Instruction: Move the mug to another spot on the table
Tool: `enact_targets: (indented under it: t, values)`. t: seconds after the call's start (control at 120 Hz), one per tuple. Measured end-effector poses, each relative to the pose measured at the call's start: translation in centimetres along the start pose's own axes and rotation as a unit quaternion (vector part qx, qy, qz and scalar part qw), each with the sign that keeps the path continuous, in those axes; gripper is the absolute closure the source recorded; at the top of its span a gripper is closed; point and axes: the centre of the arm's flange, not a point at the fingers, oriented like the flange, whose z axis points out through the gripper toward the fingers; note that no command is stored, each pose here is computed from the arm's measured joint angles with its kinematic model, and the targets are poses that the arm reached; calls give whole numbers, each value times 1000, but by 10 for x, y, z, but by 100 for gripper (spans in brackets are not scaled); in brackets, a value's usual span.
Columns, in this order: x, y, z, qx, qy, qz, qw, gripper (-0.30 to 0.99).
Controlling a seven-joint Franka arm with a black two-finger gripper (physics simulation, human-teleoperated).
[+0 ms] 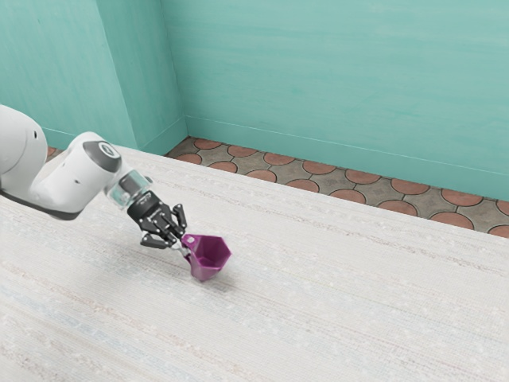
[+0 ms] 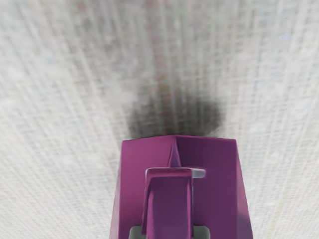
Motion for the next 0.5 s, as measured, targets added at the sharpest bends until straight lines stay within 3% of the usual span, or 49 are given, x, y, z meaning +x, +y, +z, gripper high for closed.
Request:
enact_targets:
  t: [0.333, 0.5]
  values:
    - [18, -9, 0, 6, -3, 8, 1000, 77]
    - [20, -10, -1, 2, -4, 16, 1000, 40]
